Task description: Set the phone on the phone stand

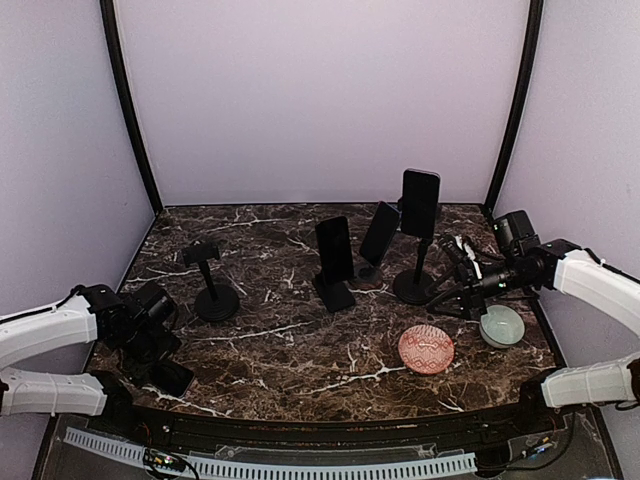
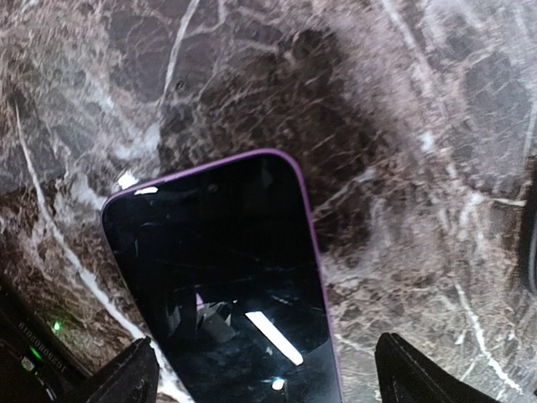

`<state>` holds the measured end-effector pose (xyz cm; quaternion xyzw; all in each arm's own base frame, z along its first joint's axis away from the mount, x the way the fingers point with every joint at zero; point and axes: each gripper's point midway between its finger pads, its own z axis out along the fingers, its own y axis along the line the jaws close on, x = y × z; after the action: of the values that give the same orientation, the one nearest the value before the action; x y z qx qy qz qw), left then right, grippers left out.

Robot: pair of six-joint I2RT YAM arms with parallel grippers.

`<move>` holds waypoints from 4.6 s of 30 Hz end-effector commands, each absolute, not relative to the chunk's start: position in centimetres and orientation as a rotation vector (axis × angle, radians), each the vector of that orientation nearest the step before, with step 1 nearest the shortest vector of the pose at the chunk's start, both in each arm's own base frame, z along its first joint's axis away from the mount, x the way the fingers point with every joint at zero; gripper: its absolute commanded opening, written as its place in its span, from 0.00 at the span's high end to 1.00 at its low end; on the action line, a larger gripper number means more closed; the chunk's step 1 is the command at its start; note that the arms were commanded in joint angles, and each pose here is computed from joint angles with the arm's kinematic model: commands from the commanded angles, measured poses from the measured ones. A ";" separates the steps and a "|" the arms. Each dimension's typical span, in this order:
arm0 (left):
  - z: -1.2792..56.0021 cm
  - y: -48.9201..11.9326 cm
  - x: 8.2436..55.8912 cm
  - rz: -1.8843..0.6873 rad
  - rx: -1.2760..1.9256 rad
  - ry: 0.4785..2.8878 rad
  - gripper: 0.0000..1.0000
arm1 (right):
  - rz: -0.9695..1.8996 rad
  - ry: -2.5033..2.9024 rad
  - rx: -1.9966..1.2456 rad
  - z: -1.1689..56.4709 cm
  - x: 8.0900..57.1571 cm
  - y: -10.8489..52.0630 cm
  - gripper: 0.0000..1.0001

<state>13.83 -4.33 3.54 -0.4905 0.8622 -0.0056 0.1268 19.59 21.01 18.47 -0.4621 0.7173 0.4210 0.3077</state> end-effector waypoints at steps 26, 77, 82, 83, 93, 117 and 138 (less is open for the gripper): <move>2.1 -5.6 13.5 -0.061 -1.521 2.604 0.40 | 1.060 1.878 -1.229 18.6 20.3 21.0 0.42; 39.9 -33.3 26.9 -0.245 -0.114 1.671 1.00 | 1.412 1.797 -1.194 33.4 27.8 34.0 0.46; 41.7 -33.5 27.1 -0.257 -0.120 1.625 1.00 | 1.397 1.740 -1.232 34.3 26.8 36.5 0.44; 41.8 -33.6 27.2 -0.250 -0.115 1.632 1.00 | 1.391 1.741 -1.237 34.3 26.6 36.9 0.44; 41.9 -33.6 27.2 -0.427 -0.195 1.679 1.00 | 1.295 1.715 -1.262 34.6 26.3 39.6 0.45; 37.2 -32.6 28.8 -0.578 -0.380 1.836 0.77 | 1.281 1.727 -1.235 34.6 25.9 42.0 1.00; 39.7 -29.6 25.5 -0.907 0.204 1.555 0.03 | 1.429 1.572 -1.358 36.3 23.7 38.5 1.00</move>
<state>27.37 -27.63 36.56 -0.0284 0.7347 -0.3243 0.5952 27.30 39.35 32.41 -0.4560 0.6813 0.4951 0.2876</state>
